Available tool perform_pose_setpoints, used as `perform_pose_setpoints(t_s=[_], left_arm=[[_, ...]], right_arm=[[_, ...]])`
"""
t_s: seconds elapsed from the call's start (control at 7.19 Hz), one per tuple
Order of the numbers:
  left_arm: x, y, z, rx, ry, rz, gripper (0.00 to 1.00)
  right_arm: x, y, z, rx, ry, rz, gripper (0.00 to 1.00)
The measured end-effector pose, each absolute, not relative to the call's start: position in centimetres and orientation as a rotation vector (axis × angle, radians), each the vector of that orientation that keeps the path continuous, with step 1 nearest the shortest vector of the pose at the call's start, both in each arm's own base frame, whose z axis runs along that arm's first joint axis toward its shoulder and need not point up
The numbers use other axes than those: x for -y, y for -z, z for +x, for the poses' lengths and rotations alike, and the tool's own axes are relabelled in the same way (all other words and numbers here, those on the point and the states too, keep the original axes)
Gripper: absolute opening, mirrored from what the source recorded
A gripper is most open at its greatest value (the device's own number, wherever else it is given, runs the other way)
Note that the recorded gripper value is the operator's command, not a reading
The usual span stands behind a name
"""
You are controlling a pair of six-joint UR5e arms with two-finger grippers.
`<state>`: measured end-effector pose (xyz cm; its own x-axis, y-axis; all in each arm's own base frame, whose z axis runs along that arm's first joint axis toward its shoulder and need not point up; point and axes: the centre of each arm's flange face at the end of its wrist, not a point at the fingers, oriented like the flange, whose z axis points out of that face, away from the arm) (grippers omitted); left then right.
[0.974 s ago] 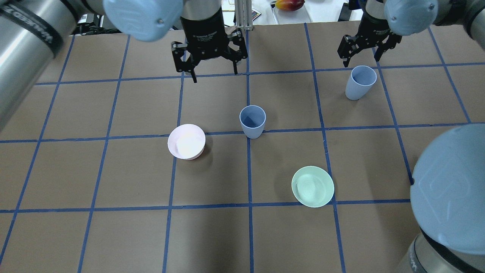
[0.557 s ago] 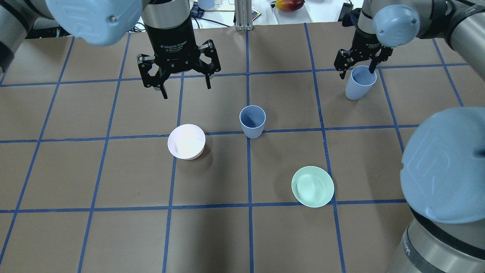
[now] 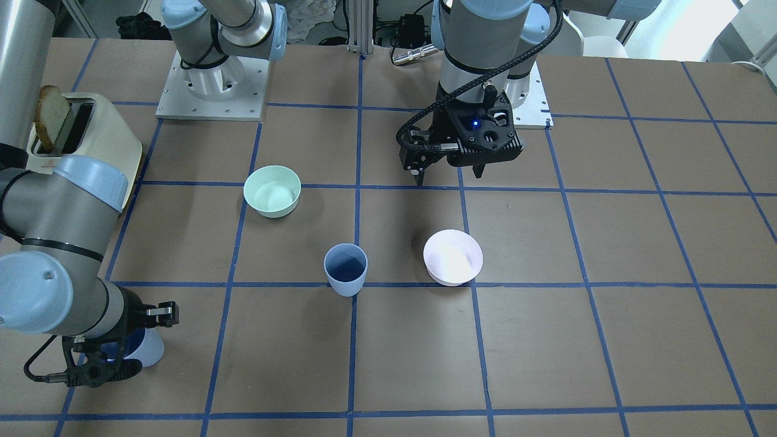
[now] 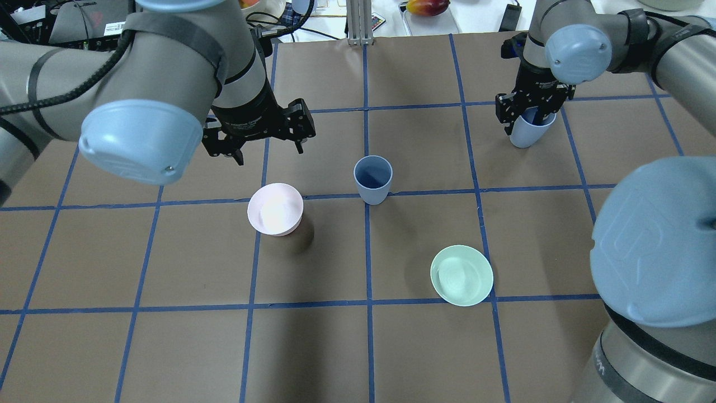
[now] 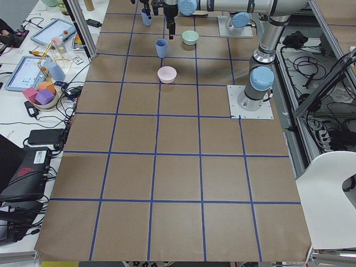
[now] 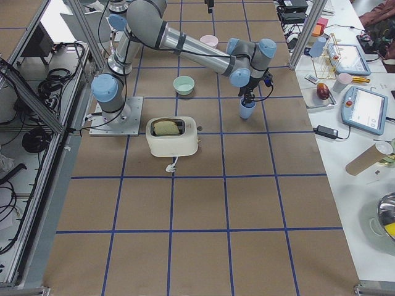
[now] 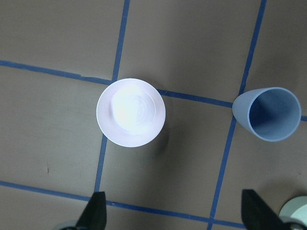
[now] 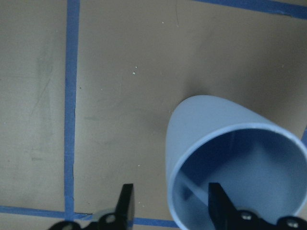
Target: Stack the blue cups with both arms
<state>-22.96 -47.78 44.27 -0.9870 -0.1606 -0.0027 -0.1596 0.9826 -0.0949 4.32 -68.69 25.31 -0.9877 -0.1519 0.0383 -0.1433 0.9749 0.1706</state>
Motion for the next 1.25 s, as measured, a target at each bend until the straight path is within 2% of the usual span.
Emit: perform_pose_setpoints(t_s=[0.42,0.7,0.97,1.25], left_arm=[[47.8,-46.8,-18.2,-3.113,0.039,-0.160,1.00],[48.4,-48.2,-17.1,-3.141,-0.076,-0.180,1.00],[48.2,-48.1,-17.0,-3.152,-0.082,-0.167,1.00],[48.0,-48.2,-16.9,-3.152,-0.055,-0.156,1.00]], right_arm=[[69.0,-26.8,4.3,3.065,0.222,0.225,0.00],[68.9,-31.2,5.5,3.065,0.155,0.224,0.00],[66.4,-37.3,12.2,3.068,0.161,0.161,0.00],[61.7,-41.6,24.3,3.062,0.172,0.036,0.00]])
